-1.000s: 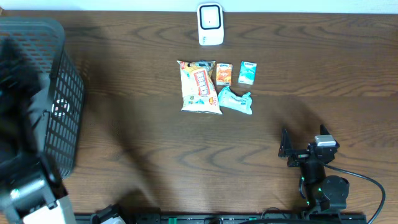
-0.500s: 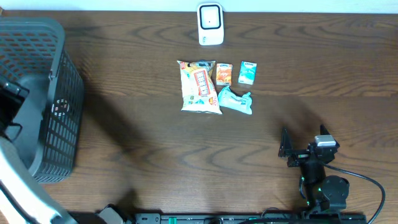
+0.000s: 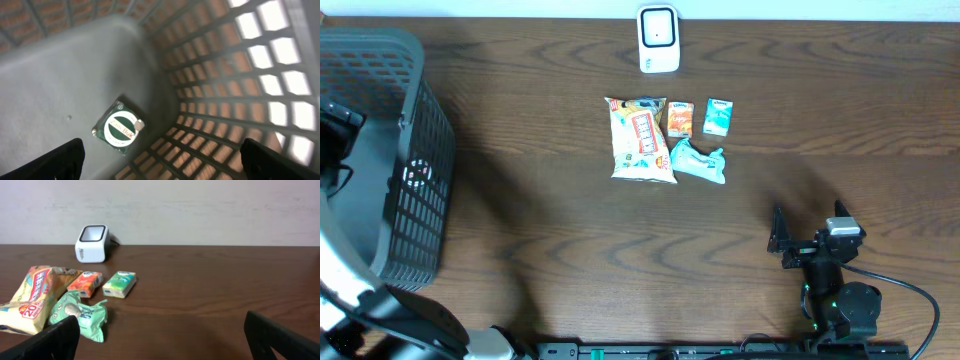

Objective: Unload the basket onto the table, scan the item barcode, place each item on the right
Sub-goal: 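Lower the left gripper into the basket and grasp the Zam-Buk ointment tin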

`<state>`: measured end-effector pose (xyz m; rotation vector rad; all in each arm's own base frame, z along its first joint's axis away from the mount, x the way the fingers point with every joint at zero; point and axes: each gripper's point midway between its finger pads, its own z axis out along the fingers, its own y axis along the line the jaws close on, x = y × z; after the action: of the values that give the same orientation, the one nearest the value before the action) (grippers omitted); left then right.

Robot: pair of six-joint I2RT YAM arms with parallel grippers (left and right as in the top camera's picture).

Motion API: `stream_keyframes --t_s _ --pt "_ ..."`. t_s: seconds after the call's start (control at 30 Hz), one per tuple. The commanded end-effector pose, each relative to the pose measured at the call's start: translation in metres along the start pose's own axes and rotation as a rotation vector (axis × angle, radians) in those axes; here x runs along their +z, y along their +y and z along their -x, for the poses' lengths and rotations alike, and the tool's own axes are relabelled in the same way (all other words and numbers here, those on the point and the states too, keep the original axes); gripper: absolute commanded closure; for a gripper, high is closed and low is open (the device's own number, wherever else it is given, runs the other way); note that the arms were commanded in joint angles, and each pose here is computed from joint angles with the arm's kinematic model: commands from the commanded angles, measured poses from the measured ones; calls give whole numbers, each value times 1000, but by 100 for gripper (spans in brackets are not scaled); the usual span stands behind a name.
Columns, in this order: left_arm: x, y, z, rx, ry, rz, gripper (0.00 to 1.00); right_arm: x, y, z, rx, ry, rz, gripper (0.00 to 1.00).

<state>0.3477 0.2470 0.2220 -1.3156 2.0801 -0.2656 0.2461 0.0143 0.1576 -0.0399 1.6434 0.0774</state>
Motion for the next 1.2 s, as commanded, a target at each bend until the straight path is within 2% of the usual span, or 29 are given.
stream_keyframes --t_s 0.0,0.27,0.37,0.5,0.7,0.87,0.97,1.17 --pt "22 11 -3 -83 -4 120 2 0 2 0 14 0 6 1" --pt "75 32 -27 -38 18 353 2 0 1 0 14 0 6 1" --pt "93 40 -35 59 66 386 2 0 2 0 14 0 6 1" --pt "113 52 -43 231 143 405 2 0 1 0 14 0 6 1" --pt "126 69 -59 403 257 425 2 0 2 0 14 0 6 1" --pt "132 77 -72 500 344 420 2 0 2 0 14 0 6 1" --pt "135 71 -84 562 405 343 2 0 2 0 14 0 6 1" --pt "138 74 -92 592 435 324 2 0 1 0 14 0 6 1"
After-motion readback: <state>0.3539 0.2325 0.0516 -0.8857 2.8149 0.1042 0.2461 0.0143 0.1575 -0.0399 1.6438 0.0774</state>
